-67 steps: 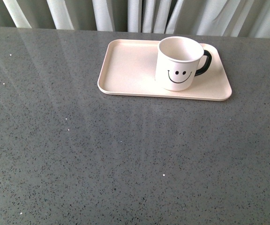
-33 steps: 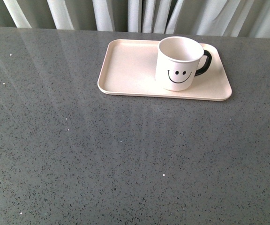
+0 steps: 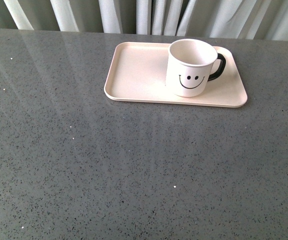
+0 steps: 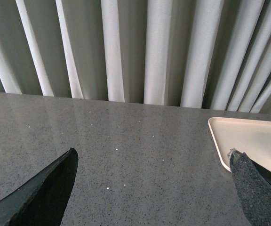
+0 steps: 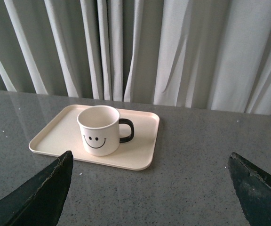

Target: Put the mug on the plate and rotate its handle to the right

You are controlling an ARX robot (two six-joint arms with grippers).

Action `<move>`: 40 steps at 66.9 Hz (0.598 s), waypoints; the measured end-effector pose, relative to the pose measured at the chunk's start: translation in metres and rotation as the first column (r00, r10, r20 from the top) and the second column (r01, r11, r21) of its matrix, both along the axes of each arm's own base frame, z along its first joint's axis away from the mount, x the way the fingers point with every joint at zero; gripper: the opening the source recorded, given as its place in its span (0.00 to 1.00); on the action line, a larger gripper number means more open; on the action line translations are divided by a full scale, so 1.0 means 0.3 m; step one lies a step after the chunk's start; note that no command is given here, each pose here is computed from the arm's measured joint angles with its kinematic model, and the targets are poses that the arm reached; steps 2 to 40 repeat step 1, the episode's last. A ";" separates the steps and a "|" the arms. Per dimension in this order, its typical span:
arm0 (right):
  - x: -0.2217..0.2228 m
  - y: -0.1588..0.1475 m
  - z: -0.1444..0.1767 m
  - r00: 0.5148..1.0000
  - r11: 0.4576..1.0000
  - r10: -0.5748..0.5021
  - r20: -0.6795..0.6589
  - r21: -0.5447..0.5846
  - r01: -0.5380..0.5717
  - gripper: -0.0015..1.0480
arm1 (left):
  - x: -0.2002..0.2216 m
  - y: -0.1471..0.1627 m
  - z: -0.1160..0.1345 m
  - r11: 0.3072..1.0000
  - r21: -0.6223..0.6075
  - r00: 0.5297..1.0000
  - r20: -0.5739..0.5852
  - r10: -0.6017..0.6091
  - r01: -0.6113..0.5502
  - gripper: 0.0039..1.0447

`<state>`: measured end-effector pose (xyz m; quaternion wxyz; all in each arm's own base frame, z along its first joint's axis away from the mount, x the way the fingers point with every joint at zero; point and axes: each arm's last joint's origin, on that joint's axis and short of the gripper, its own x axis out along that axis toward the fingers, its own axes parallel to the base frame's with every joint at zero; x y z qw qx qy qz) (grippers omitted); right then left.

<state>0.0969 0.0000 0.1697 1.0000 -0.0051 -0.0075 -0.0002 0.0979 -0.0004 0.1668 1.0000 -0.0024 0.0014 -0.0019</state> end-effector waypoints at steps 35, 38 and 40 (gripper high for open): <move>0.000 0.000 0.000 1.000 1.000 0.000 0.000 0.000 0.000 0.91 | 0.000 0.000 0.000 1.000 0.000 1.000 0.000 0.000 0.000 0.91; 0.000 0.000 0.000 1.000 1.000 0.000 0.000 0.000 0.000 0.91 | 0.000 0.000 0.000 1.000 0.000 1.000 0.000 0.000 0.000 0.91; 0.000 0.000 0.000 1.000 1.000 0.000 0.000 0.000 0.000 0.91 | 0.000 0.000 0.000 1.000 0.000 1.000 0.000 0.000 0.000 0.91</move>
